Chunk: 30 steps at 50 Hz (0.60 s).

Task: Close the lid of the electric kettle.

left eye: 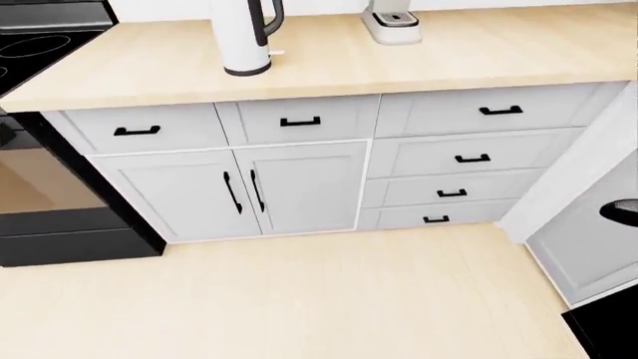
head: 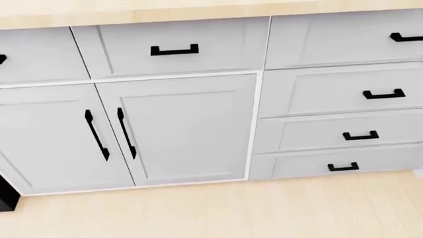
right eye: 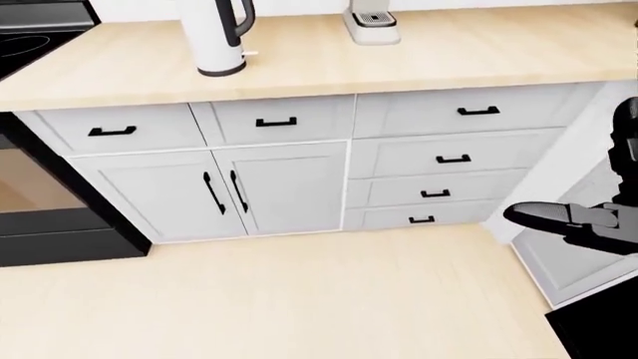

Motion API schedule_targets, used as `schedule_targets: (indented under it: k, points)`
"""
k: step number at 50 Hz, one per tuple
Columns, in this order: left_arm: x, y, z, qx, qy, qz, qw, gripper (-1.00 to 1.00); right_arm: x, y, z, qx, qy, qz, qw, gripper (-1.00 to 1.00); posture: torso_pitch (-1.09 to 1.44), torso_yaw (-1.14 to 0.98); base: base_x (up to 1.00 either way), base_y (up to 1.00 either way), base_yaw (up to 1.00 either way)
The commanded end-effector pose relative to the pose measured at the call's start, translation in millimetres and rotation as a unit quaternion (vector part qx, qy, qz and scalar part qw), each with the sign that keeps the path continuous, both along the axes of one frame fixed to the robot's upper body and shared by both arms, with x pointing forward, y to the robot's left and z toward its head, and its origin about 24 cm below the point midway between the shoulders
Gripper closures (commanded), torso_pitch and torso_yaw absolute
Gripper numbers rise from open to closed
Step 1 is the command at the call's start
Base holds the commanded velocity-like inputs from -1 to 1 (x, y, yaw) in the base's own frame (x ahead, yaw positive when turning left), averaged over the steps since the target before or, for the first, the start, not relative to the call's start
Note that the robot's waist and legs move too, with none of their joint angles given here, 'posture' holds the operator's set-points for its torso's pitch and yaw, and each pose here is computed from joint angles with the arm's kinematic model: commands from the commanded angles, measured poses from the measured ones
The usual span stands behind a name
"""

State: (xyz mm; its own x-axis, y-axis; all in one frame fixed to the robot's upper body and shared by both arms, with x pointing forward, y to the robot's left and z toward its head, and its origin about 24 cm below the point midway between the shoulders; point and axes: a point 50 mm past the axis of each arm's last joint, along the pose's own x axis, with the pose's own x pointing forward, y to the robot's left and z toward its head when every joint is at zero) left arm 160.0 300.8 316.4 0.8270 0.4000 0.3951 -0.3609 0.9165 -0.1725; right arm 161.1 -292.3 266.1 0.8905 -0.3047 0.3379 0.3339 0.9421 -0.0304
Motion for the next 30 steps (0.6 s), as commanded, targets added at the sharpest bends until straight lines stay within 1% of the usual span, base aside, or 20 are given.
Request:
schedule_targets:
  k: [1, 26, 30]
  points:
    - [-8.0, 1.6, 12.5, 0.012, -0.038, 0.014, 0.9991, -1.00, -5.3, 5.6, 12.9, -0.029, -0.035, 0.002, 0.9989, -1.00, 0.00, 0.00, 0.00, 0.19, 0.00]
    - [-6.1, 0.3, 10.1, 0.015, -0.035, 0.012, 0.9992, -1.00, -5.4, 3.7, 11.8, -0.027, -0.034, -0.004, 0.9990, -1.00, 0.00, 0.00, 0.00, 0.19, 0.00]
    - [-8.0, 0.5, 12.4, 0.014, -0.036, 0.012, 0.9992, -1.00, -5.1, 3.2, 10.5, -0.028, -0.033, -0.005, 0.9991, -1.00, 0.00, 0.00, 0.00, 0.19, 0.00]
